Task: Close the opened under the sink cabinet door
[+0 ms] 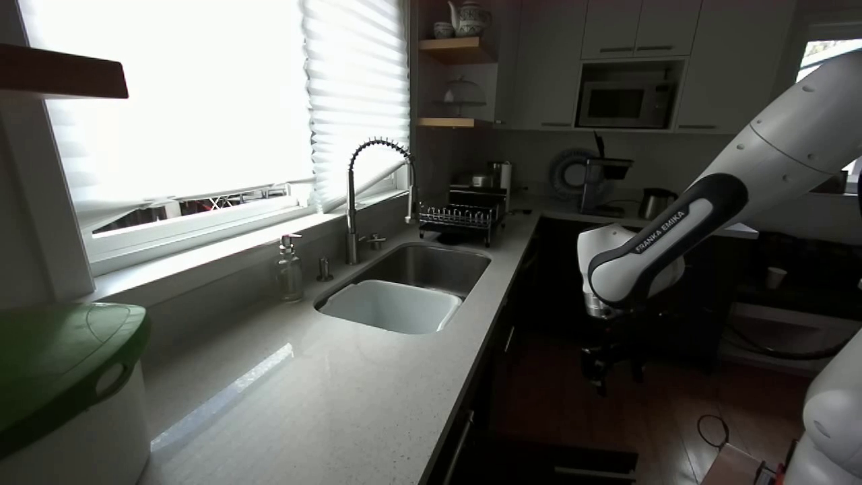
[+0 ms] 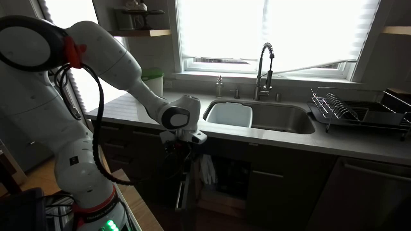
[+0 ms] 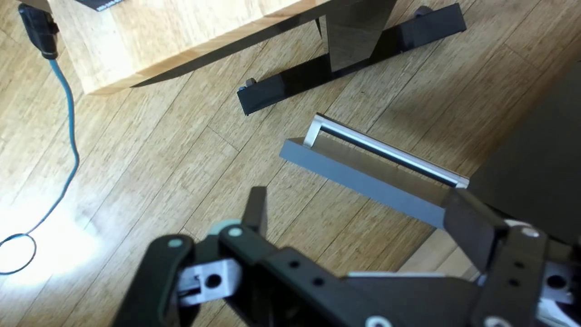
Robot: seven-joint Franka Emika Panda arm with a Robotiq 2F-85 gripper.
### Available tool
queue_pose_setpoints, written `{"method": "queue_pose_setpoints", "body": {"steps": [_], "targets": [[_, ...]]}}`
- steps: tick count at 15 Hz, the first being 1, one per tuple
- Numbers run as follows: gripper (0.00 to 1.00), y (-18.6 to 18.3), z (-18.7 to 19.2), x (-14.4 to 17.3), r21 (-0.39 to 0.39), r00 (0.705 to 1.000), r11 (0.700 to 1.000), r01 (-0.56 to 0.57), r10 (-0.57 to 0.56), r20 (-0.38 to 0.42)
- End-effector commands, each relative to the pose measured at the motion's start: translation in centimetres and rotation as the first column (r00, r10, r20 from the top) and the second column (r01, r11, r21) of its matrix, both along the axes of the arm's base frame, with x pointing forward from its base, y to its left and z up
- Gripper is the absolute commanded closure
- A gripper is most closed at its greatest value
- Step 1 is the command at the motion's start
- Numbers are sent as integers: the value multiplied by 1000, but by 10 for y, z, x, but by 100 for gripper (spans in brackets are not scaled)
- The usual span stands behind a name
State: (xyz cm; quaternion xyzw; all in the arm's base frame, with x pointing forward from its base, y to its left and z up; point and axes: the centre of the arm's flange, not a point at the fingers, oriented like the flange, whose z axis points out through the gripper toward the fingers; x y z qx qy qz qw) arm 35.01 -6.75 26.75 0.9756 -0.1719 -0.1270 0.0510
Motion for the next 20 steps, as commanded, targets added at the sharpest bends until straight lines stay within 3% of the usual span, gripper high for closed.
{"method": "queue_pose_setpoints", "body": {"steps": [1,6,12,15,20], "targets": [[0,6,-27,-7,35,996,997,67,-65,-55],[0,13,-73,-23,84,979,985,153,-139,-151],[0,13,-127,-34,52,930,942,333,-318,-183],[0,13,-150,-36,73,913,916,394,-381,-149],[0,12,-174,-33,123,919,911,394,-392,-43]]}}
